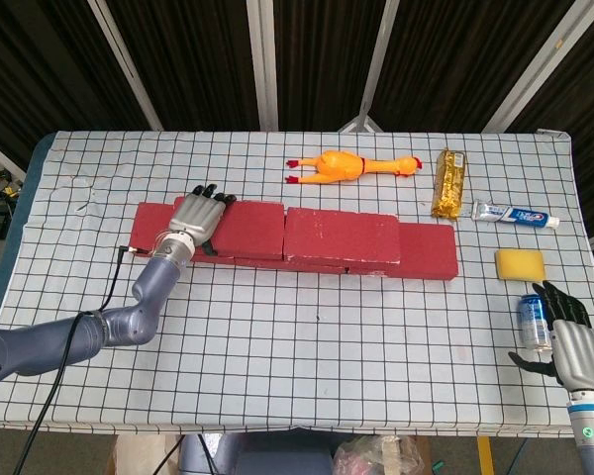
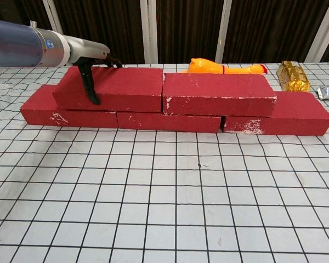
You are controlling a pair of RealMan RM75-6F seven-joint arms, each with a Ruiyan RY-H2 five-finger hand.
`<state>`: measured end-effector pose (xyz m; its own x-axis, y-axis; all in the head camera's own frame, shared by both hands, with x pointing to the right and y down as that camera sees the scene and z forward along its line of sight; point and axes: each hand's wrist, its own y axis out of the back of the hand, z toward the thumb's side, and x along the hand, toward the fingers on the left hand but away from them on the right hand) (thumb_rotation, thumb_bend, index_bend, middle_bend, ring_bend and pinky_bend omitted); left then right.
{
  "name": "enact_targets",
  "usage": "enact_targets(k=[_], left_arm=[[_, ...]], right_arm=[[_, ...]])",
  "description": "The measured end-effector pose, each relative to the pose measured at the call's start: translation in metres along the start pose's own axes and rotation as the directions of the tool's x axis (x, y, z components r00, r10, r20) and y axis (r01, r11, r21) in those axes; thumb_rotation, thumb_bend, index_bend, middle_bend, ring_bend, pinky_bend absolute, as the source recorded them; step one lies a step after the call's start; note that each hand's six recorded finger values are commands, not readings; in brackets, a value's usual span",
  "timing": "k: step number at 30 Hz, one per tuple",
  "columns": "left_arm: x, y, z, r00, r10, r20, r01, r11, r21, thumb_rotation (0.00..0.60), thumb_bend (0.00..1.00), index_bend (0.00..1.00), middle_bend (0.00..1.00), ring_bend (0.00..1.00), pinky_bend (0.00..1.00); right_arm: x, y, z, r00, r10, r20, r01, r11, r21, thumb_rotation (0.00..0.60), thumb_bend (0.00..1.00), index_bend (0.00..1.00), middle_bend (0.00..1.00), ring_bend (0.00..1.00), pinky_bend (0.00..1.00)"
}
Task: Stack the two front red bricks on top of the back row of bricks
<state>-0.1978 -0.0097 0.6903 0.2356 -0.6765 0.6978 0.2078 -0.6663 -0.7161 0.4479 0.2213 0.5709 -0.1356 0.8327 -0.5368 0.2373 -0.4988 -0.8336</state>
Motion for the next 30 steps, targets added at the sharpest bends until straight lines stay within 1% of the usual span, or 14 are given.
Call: enact_targets(k=[10,20,30], left_arm=[[-0.0014,0.0020,0.0011,1.000,-0.001,-0.012,0.001,1.000,0.009,0.600,0.00,0.10,0.05,0.00,0.09],[-0.0008,-0.0008,0.0029,1.000,-0.015,-0.022,0.015,1.000,0.006,0.600,0.00,0.10,0.04,0.00,0.09],[-0.0009,0.0013,0.0073,1.000,-0.005,-0.012,0.005,1.000,0.008,0.600,0.00,0.09,0.04,0.00,0.09]], right_arm=[[0.0002,0.0003,-0.0005,1.000,0.002,0.002,-0.002,1.000,-0.001,0.600,0.16,0.05,0.00,0.00,0.00],[-0.0001,-0.0004,-0.0008,1.000,0.006,0.004,-0.006,1.000,0.001,0.600,0.16,0.05,0.00,0.00,0.00],[0.0000,-0.0004,-0.0010,1.000,0.004,0.009,-0.004,1.000,0.001,0.600,0.16,0.05,0.00,0.00,0.00]])
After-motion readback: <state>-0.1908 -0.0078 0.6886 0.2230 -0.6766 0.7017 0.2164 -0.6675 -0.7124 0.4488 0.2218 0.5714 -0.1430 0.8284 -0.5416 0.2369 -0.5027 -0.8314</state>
